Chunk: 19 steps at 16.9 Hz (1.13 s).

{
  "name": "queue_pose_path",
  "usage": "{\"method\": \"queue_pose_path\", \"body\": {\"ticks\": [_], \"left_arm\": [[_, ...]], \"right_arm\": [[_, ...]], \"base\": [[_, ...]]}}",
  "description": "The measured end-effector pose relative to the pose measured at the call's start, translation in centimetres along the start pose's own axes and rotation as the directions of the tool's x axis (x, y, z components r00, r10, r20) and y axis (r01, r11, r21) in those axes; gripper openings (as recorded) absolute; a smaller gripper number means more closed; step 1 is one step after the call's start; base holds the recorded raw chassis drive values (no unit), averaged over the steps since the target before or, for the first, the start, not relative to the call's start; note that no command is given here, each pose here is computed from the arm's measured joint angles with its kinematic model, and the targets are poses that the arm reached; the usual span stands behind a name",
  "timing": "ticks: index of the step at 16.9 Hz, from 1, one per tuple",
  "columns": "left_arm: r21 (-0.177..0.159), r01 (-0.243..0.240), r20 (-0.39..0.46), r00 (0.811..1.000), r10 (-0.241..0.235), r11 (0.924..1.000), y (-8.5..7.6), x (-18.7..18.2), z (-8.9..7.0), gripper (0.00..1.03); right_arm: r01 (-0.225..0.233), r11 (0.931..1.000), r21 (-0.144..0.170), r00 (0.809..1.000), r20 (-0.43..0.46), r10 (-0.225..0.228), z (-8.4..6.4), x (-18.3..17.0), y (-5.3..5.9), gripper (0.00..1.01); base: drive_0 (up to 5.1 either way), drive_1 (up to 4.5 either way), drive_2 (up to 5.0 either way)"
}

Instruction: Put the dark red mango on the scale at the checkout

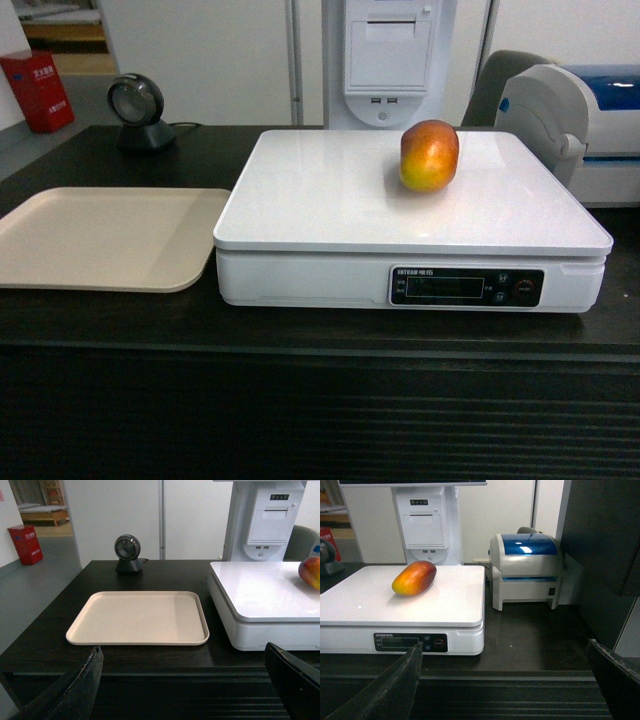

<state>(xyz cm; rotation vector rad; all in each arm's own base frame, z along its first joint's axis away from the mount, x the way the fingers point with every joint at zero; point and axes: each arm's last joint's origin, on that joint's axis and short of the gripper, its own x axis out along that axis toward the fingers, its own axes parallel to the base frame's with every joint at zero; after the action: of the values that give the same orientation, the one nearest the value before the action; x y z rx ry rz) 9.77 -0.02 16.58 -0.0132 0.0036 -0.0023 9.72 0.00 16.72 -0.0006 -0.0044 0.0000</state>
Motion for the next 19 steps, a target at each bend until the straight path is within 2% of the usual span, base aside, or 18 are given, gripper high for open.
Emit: {"method": "queue_pose_path", "body": {"ticks": [19], "left_arm": [[0.0,0.0,0.0,1.0,0.0,1.0,0.0,0.0,0.0,0.98]], "right_arm": [[0.0,1.0,0.0,1.0,0.0,0.0,0.0,0.0,0.0,0.98]], "base": [[0.0,0.0,0.0]]}}
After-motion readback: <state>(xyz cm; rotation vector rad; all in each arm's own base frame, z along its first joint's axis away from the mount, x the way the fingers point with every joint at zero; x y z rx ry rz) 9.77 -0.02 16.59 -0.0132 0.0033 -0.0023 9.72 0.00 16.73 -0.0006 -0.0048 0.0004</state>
